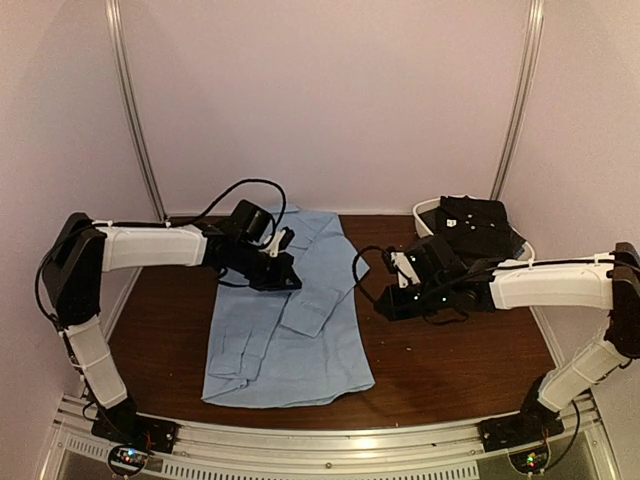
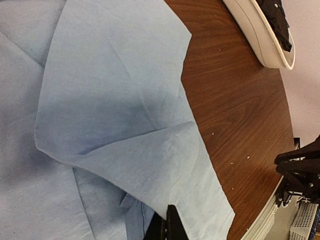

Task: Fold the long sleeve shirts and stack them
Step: Pick up the sleeve from the 1/3-folded shirt.

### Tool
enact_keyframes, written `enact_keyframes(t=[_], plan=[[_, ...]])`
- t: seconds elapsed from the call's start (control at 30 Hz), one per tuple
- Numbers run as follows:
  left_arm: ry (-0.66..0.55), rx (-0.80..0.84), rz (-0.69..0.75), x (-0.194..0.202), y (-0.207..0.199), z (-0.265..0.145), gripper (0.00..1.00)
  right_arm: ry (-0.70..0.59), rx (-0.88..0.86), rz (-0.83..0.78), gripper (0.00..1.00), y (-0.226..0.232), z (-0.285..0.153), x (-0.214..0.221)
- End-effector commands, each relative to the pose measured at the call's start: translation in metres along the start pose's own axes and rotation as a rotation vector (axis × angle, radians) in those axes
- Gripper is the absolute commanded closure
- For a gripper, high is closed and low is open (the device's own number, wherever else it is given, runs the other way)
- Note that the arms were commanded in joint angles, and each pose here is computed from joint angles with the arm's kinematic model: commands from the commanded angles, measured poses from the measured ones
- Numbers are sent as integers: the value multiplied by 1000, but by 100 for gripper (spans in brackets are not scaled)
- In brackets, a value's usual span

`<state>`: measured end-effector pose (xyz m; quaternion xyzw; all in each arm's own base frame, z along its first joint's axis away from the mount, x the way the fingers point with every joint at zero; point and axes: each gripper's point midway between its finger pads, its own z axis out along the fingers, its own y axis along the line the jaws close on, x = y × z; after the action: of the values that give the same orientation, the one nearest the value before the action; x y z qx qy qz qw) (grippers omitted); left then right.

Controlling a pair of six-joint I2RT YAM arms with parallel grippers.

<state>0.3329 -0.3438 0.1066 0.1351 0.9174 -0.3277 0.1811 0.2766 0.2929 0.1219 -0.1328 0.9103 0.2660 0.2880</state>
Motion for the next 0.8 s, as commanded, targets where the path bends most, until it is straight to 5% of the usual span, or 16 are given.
enact_keyframes(t=[0.0,0.33,0.77], plan=[[-102,-7,15,-32,-11,-36,100,142,12,33,87,8,18,50],[-209,-26,43,-66,-17,-82,100,323,115,-8,80,23,33,115],[-272,-25,61,-90,-19,-102,100,408,311,-37,77,10,27,150]])
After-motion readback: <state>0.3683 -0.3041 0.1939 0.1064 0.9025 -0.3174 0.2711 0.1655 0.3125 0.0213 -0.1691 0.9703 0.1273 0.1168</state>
